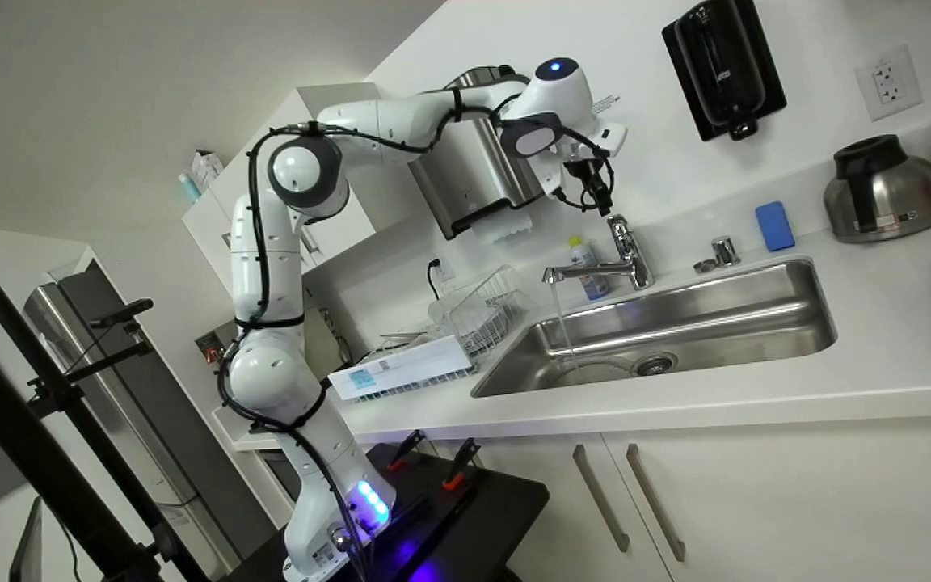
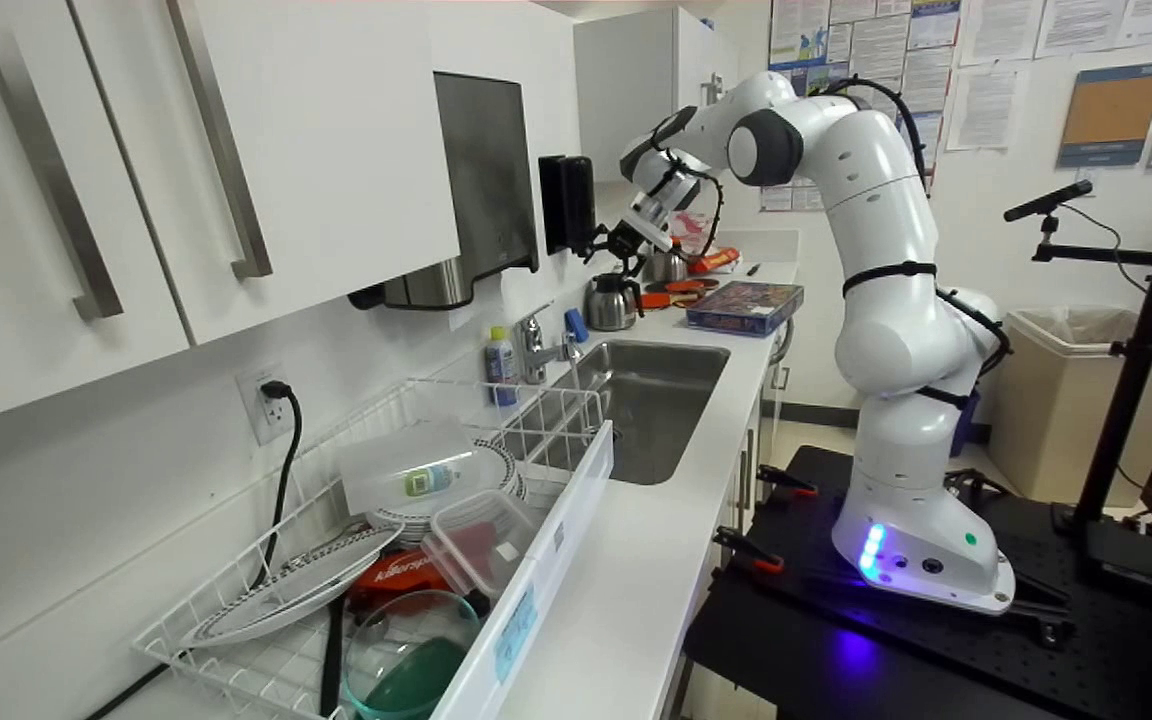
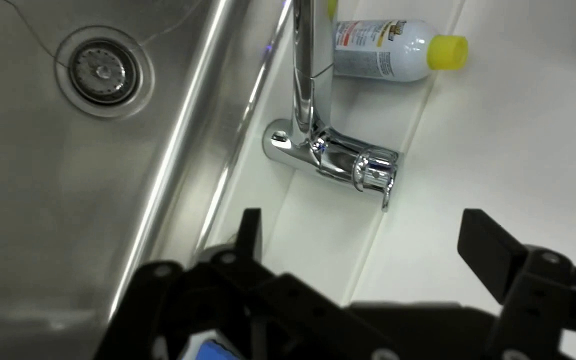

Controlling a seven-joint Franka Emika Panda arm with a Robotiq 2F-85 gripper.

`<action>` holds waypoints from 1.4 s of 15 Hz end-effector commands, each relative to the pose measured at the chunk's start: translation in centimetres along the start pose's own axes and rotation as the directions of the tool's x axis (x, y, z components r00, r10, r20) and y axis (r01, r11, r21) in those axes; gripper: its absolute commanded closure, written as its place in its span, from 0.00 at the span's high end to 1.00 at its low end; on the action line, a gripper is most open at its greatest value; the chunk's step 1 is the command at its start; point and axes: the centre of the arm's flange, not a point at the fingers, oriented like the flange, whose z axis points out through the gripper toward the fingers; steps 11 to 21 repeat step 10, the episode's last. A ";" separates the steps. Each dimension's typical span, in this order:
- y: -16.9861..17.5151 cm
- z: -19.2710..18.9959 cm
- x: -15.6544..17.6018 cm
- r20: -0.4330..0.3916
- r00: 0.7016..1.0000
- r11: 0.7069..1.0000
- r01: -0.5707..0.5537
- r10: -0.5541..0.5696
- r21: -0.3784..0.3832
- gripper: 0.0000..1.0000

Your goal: Open the tap

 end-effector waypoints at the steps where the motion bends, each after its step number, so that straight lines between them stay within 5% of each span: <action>1: -0.3 -1.6 -2.6 0.024 1.000 0.997 -0.001 0.003 -0.078 1.00; 9: -1.0 -1.2 -3.3 0.046 0.998 0.988 0.052 -0.046 -0.146 1.00; 21: -1.0 -1.1 -3.4 0.048 0.998 0.988 0.056 -0.050 -0.146 1.00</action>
